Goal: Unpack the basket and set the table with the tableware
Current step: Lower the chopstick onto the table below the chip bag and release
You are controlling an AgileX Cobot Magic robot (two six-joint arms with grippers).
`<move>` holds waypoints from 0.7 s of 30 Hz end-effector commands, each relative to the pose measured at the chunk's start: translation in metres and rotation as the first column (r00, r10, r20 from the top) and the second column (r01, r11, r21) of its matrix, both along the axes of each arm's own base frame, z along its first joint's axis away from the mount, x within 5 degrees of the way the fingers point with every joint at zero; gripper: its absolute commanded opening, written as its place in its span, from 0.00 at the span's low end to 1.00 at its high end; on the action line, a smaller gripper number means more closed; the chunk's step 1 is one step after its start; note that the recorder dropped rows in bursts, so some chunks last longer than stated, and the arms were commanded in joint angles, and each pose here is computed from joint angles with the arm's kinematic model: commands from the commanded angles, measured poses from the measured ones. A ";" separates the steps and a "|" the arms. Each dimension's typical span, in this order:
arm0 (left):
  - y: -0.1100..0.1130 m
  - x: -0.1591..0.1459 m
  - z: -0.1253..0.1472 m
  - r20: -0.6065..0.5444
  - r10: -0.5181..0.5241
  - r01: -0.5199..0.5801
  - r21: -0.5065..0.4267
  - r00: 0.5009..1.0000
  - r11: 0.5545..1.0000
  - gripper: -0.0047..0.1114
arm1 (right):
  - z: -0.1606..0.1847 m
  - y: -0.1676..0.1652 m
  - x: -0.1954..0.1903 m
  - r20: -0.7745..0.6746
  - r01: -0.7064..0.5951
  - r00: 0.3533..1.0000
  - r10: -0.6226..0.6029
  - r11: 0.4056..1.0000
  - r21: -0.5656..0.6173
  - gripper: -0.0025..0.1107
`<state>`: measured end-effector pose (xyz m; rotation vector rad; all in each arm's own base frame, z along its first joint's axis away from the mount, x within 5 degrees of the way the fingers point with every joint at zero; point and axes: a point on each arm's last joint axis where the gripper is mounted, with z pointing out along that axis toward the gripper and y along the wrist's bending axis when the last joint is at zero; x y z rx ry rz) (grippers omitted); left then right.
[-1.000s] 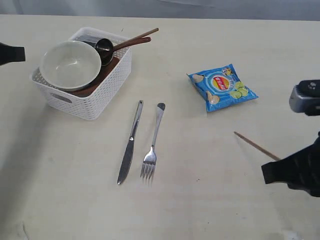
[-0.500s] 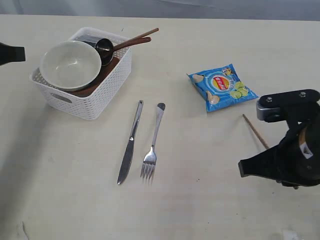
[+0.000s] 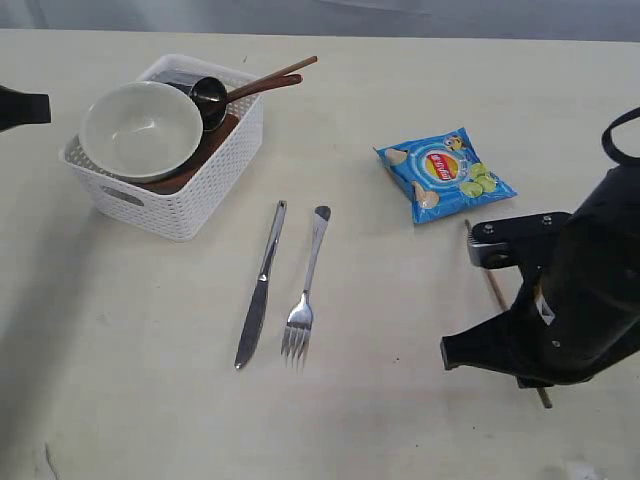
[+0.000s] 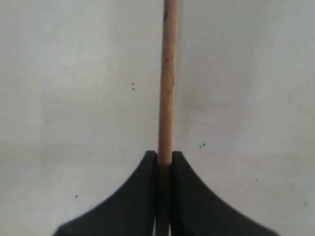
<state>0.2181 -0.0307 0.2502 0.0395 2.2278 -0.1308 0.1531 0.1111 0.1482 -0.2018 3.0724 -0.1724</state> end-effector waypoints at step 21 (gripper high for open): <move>0.001 -0.003 -0.003 -0.031 0.010 -0.010 -0.006 0.999 1.000 0.04 | -0.023 0.007 0.007 -0.029 0.053 0.998 -0.053 0.998 0.019 0.41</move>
